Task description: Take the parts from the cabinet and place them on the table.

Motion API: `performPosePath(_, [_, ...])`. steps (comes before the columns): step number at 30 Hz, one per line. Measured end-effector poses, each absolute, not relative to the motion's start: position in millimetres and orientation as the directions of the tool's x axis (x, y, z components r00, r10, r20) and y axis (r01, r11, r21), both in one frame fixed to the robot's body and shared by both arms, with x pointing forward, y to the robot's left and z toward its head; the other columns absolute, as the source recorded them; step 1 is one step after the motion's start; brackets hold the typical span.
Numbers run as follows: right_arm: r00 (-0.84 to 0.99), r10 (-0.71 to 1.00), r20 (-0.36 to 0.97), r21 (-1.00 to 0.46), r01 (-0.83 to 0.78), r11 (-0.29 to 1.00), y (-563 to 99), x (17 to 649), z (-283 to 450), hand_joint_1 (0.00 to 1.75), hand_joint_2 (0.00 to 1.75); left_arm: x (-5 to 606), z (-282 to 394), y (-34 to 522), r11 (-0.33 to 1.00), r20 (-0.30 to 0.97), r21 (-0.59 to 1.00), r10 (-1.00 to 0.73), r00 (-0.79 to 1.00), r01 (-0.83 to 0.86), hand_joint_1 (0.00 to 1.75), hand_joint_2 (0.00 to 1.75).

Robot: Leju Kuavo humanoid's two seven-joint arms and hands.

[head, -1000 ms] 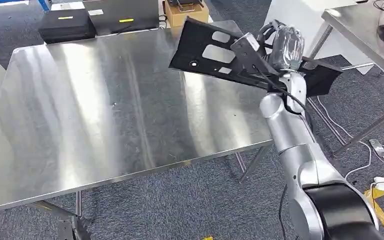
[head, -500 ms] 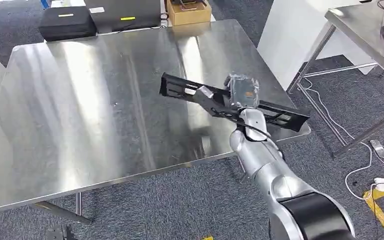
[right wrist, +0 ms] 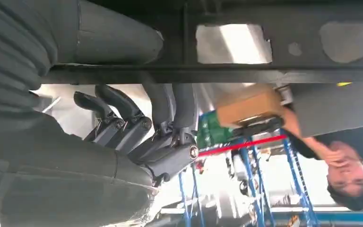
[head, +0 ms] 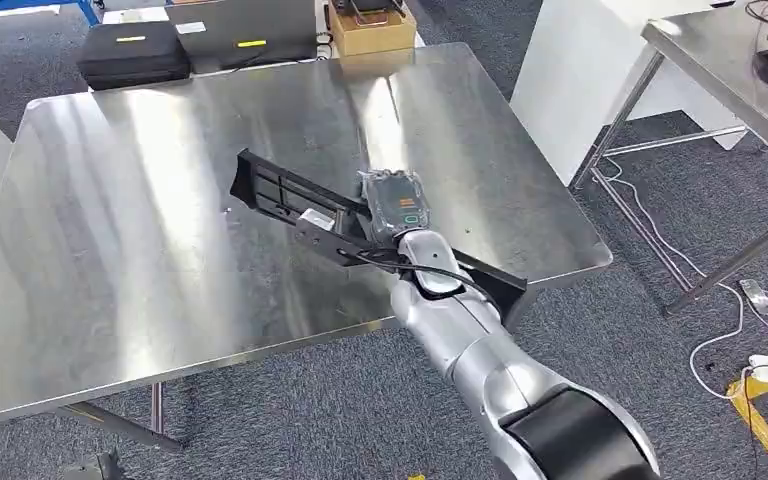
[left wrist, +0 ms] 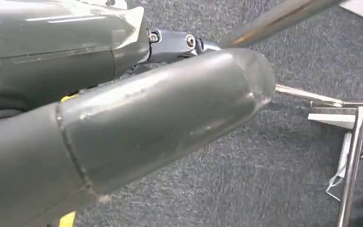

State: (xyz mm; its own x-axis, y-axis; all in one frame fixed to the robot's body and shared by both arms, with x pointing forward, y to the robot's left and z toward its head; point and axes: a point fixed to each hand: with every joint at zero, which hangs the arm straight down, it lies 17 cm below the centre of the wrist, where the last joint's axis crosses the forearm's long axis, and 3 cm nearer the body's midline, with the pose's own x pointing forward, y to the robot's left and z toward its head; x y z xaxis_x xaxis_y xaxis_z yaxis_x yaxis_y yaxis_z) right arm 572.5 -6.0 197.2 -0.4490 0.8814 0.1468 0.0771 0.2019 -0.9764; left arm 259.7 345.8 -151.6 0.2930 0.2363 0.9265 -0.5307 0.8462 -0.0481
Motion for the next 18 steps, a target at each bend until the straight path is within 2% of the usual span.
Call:
performPosePath(6, [-0.498,0.861,0.107,-0.976,0.112,0.186,20.2,561.5,208.8,1.75,1.75,246.8,-152.7,354.6,0.835,0.928,-0.033,0.230,0.295,-0.549,0.00,0.00])
performPosePath(18, [-0.487,0.872,0.048,-0.963,0.208,0.169,19.4,569.5,240.1,1.75,1.75,239.8,-152.3,359.3,0.828,0.929,-0.031,0.231,0.290,-0.560,0.00,0.00])
